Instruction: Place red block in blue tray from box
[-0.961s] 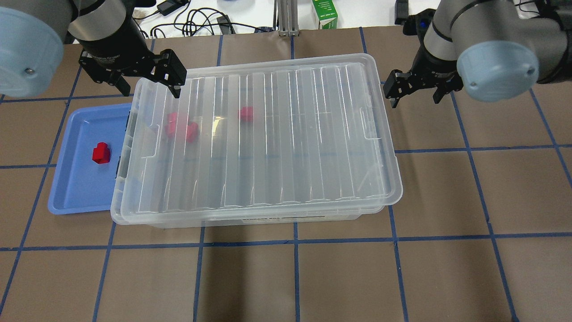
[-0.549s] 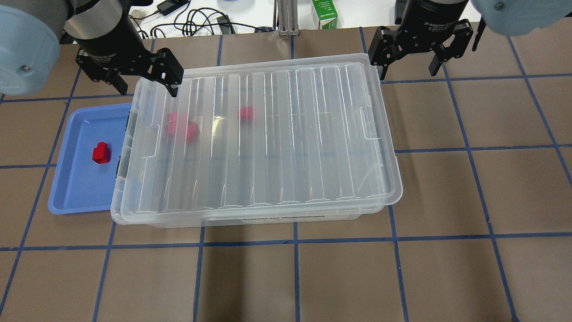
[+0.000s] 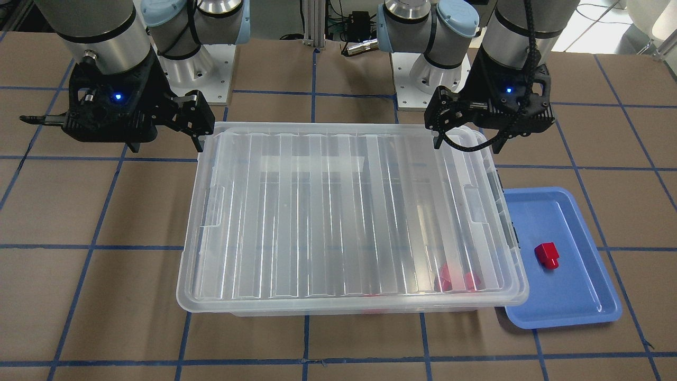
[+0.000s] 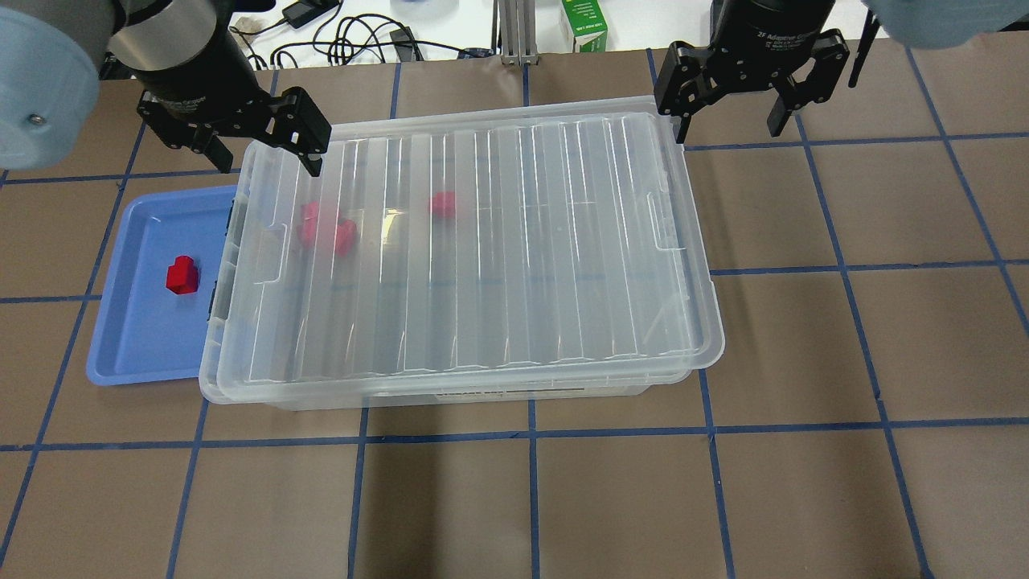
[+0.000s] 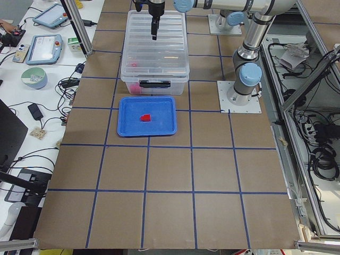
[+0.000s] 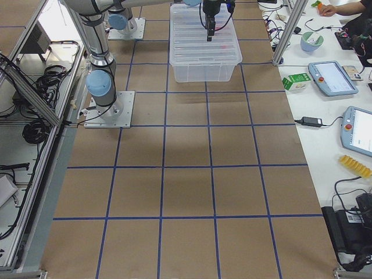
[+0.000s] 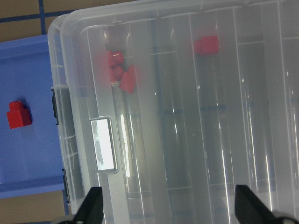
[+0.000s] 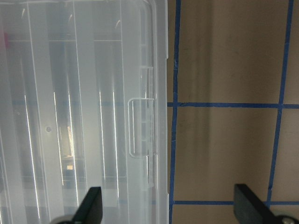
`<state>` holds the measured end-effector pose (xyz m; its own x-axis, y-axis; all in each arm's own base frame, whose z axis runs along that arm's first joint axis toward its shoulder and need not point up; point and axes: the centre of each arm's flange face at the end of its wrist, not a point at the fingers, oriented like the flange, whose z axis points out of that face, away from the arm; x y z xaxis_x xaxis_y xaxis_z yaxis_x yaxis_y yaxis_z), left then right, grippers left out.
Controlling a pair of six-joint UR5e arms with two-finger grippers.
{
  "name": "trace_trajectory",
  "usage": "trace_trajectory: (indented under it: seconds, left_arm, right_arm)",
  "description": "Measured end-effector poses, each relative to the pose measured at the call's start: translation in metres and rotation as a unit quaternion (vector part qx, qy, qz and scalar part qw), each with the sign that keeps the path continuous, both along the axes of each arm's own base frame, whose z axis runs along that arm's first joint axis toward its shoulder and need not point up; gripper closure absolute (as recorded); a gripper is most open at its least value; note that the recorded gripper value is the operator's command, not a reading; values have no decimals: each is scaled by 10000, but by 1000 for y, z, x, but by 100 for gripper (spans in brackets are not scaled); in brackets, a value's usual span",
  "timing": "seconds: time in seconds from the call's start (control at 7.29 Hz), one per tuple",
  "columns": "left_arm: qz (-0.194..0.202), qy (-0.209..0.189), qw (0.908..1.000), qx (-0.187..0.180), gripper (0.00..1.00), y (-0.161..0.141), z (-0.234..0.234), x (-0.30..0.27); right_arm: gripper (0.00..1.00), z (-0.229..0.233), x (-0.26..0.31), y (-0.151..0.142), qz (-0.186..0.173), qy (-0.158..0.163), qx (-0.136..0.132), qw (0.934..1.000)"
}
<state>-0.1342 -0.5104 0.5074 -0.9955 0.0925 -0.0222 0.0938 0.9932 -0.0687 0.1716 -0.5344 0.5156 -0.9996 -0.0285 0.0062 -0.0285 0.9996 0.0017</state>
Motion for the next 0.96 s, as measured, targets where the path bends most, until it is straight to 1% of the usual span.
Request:
trace_trajectory:
  seconds: [0.96]
  left_arm:
    - [41,-29,10000,34,0,6,3,1]
  right_arm:
    - [0,0,0,0,-5,23,-10,10000]
